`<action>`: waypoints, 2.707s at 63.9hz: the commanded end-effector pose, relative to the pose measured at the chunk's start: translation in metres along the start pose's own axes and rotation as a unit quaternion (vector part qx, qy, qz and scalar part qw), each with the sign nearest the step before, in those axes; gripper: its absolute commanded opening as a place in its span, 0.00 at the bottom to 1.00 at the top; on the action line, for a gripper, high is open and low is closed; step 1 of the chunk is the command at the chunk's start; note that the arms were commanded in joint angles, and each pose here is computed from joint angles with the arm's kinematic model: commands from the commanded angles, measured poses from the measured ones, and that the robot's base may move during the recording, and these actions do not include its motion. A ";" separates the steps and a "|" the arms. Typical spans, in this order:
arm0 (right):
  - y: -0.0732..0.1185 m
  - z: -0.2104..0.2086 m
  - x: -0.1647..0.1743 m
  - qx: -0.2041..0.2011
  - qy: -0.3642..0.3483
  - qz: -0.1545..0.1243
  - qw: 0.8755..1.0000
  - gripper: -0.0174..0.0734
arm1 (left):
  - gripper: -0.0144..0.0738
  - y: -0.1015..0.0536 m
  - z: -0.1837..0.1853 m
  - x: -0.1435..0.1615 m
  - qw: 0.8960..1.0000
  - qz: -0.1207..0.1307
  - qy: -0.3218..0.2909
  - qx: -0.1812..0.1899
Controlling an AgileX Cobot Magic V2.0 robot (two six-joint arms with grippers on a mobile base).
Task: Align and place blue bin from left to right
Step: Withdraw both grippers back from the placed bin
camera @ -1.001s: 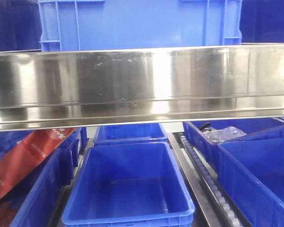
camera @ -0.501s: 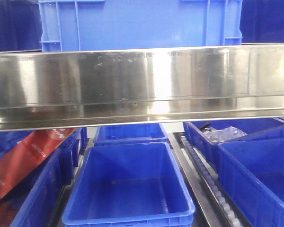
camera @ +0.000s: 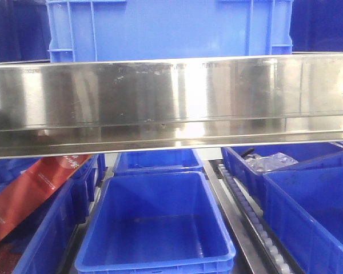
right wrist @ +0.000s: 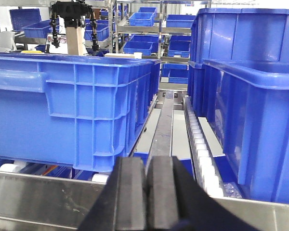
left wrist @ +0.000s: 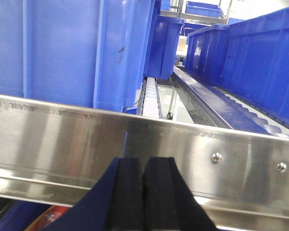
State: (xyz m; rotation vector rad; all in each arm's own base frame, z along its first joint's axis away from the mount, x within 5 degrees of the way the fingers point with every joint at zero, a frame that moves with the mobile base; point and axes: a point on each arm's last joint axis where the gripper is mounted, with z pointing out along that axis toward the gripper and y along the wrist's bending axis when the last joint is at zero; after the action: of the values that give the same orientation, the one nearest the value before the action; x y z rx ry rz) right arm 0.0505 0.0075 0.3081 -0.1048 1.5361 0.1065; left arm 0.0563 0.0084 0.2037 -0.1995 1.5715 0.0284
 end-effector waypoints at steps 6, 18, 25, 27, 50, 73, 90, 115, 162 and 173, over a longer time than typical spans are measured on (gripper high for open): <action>-0.001 -0.001 -0.003 0.006 -0.015 -0.006 1.000 0.01 | 0.04 0.000 -0.001 -0.003 1.000 0.000 -0.015 0.000; -0.001 -0.001 -0.003 0.006 -0.015 -0.006 1.000 0.01 | 0.04 0.000 -0.001 -0.003 1.000 0.000 -0.015 0.000; -0.001 -0.001 -0.003 0.006 -0.015 -0.006 1.000 0.01 | 0.04 0.000 -0.001 -0.003 1.000 0.000 -0.015 0.000; -0.001 -0.001 -0.003 0.006 -0.015 -0.006 1.000 0.01 | 0.04 0.000 -0.001 -0.003 1.000 0.000 -0.015 0.000; -0.002 0.000 0.000 0.013 -0.011 -0.021 1.000 0.01 | 0.04 0.000 -0.001 -0.003 1.000 0.000 -0.016 0.000; -0.011 -0.001 0.050 0.108 0.002 0.005 0.994 0.01 | 0.04 0.000 -0.001 -0.003 1.000 0.000 -0.016 0.000; -0.014 0.001 0.100 0.118 0.001 0.006 0.993 0.01 | 0.04 0.000 -0.001 -0.003 1.000 0.000 -0.016 0.000; -0.013 0.001 0.104 0.117 0.019 0.007 0.993 0.01 | 0.04 0.000 -0.001 -0.004 1.000 0.000 -0.018 0.001; -0.013 0.001 0.104 0.117 0.019 0.007 0.993 0.01 | 0.04 0.000 -0.001 -0.004 1.000 0.000 -0.018 0.001; -0.013 0.001 0.104 0.117 0.019 0.007 0.993 0.01 | 0.04 0.000 -0.001 -0.004 1.000 0.000 -0.018 0.001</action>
State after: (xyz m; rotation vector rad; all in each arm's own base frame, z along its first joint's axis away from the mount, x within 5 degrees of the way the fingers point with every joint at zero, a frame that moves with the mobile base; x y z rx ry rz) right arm 0.0566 -0.0049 0.2017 0.0863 1.6099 -0.0591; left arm 0.0563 0.0083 0.2051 -0.1982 1.5559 0.0264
